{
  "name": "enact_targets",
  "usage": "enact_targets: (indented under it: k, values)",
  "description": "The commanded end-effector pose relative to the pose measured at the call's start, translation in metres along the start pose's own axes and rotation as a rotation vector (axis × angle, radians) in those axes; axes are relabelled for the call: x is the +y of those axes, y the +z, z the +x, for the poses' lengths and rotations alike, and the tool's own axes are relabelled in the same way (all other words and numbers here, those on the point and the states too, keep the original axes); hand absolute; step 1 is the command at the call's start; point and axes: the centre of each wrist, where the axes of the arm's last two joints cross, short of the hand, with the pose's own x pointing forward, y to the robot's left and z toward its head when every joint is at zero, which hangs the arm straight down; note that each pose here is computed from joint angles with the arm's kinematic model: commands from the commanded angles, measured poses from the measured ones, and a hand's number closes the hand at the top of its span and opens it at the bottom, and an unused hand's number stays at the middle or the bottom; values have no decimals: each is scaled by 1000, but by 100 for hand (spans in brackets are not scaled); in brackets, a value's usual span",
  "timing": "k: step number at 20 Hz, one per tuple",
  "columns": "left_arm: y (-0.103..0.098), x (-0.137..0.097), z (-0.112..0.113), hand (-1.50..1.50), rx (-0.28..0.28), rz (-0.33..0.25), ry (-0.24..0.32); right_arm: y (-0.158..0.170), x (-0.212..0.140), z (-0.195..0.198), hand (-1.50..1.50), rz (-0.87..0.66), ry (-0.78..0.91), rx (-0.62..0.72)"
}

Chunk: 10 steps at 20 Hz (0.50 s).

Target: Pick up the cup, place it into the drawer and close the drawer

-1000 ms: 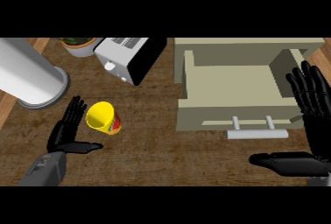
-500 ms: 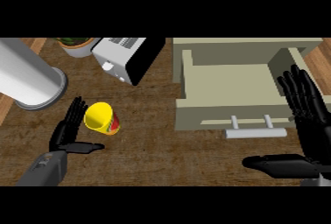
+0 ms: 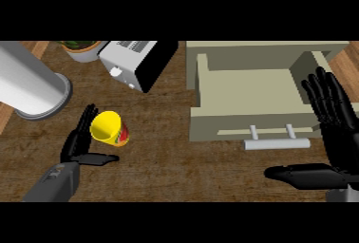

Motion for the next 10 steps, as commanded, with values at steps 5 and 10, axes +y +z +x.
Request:
enact_targets:
  k: [5,10]
  values:
    - [-9,-9,2,-150,-90,-80,162,-9,-3,8,-150,-4,-3,-4]
    - [-21,-23,4,-150,-113,-115,232,1,6,13,-150,7,-21,0]
